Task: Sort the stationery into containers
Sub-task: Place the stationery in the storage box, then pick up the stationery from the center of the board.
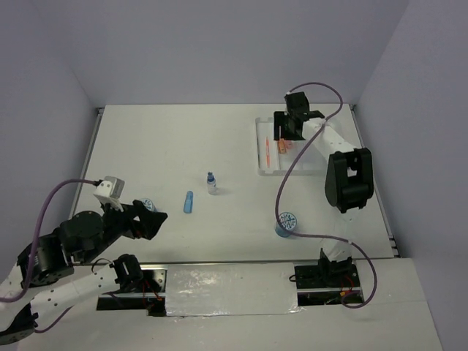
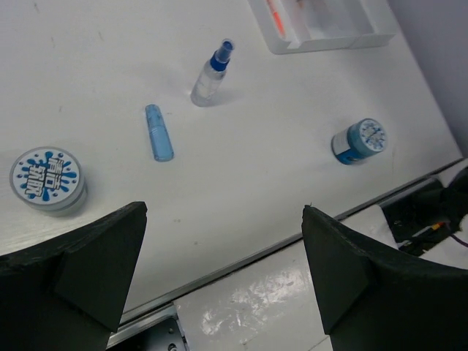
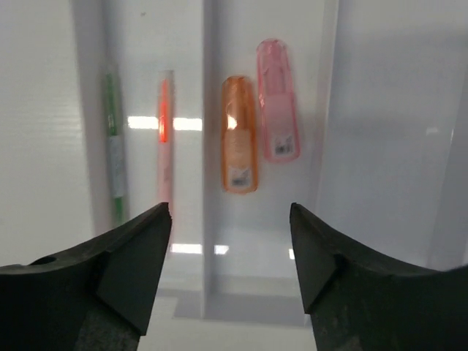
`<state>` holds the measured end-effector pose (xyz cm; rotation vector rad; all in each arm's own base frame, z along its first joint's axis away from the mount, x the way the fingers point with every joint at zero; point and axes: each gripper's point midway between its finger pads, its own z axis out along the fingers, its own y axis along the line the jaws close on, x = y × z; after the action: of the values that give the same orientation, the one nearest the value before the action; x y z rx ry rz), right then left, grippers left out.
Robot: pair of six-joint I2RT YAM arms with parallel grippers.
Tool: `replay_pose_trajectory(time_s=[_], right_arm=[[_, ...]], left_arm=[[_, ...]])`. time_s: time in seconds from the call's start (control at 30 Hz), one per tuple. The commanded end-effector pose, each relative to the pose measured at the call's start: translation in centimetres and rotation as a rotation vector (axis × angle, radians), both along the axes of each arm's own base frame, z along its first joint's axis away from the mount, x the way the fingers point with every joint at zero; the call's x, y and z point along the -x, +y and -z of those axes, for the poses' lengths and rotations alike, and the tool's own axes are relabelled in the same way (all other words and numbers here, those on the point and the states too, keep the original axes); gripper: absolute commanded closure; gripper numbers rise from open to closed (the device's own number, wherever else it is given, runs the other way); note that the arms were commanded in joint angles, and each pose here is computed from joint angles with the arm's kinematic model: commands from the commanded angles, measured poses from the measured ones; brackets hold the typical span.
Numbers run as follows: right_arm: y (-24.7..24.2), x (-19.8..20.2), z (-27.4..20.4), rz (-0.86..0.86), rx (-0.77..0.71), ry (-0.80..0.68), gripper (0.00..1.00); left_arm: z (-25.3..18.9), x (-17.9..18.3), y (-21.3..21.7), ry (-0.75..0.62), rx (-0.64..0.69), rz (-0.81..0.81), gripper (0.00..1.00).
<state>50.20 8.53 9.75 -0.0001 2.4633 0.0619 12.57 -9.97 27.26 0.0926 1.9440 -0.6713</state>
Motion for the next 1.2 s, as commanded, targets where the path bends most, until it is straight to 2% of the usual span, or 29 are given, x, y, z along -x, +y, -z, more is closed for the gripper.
replay_pose_trajectory(time_s=[0.0,0.07,0.1,0.23,0.3,0.33,0.37,0.43,0.47,0.5,0.63,0.8,1.0,1.07,1.13,1.17], right_arm=[[4.2,3.4,-12.1,0.027,-0.029,-0.279,0.24],[7.2,6.5,-13.2,-0.001,-0.055,-0.320,0.23],[7.6,7.6,-14.1,0.021,-0.072,-0.346,0.23],[11.6,14.0,-18.6,-0.083,-0.178,-0.446,0.23],[13.5,16.6,-19.0,-0.150,-0.203,-0.442,0.23],[13.3,17.9,-19.2,-0.159,-0.201,-0.445,0.23],[13.5,18.7,-19.2,-0.166,-0.201,-0.443,0.23],[13.9,20.9,-18.7,-0.211,-0.201,-0.429,0.22],[14.0,21.5,-18.7,-0.219,-0.207,-0.425,0.22],[14.0,22.1,-18.0,-0.231,-0.207,-0.411,0.22],[14.4,24.6,-17.8,-0.280,-0.251,-0.408,0.23],[14.6,25.6,-16.4,-0.310,-0.265,-0.378,0.22],[15.1,26.3,-15.9,-0.343,-0.253,-0.363,0.22],[15.2,26.5,-16.2,-0.352,-0.260,-0.367,0.22],[15.3,26.7,-16.5,-0.360,-0.271,-0.375,0.22],[15.4,26.9,-16.7,-0.368,-0.278,-0.379,0.22]], left_arm=[[0.5,-1.7,0.4,0.049,-0.042,-0.125,0.01],[1.9,-2.4,0.1,0.114,-0.119,-0.174,0.01],[2.0,-2.7,-0.4,0.135,-0.112,-0.190,0.01],[5.0,-4.7,-4.8,0.197,-0.182,-0.156,0.01],[6.5,-6.0,-5.2,0.210,-0.220,-0.208,0.01],[8.1,-6.7,-5.5,0.239,-0.273,-0.227,0.01],[8.4,-7.8,-5.4,0.240,-0.272,-0.263,0.01],[10.6,-9.0,-6.2,0.301,-0.291,-0.238,0.03],[11.9,-10.2,-4.9,0.333,-0.303,-0.268,0.04],[12.8,-11.2,-5.2,0.350,-0.288,-0.267,0.07],[16.6,-13.4,-4.5,0.456,-0.304,-0.244,0.08],[21.7,-14.6,-5.1,0.589,-0.392,-0.236,0.15],[25.0,-14.8,-5.4,0.651,-0.413,-0.239,0.17],[26.0,-14.5,-5.1,0.677,-0.434,-0.252,0.24],[26.8,-14.1,-4.8,0.697,-0.445,-0.259,0.26],[27.4,-14.0,-4.7,0.711,-0.452,-0.263,0.36]])
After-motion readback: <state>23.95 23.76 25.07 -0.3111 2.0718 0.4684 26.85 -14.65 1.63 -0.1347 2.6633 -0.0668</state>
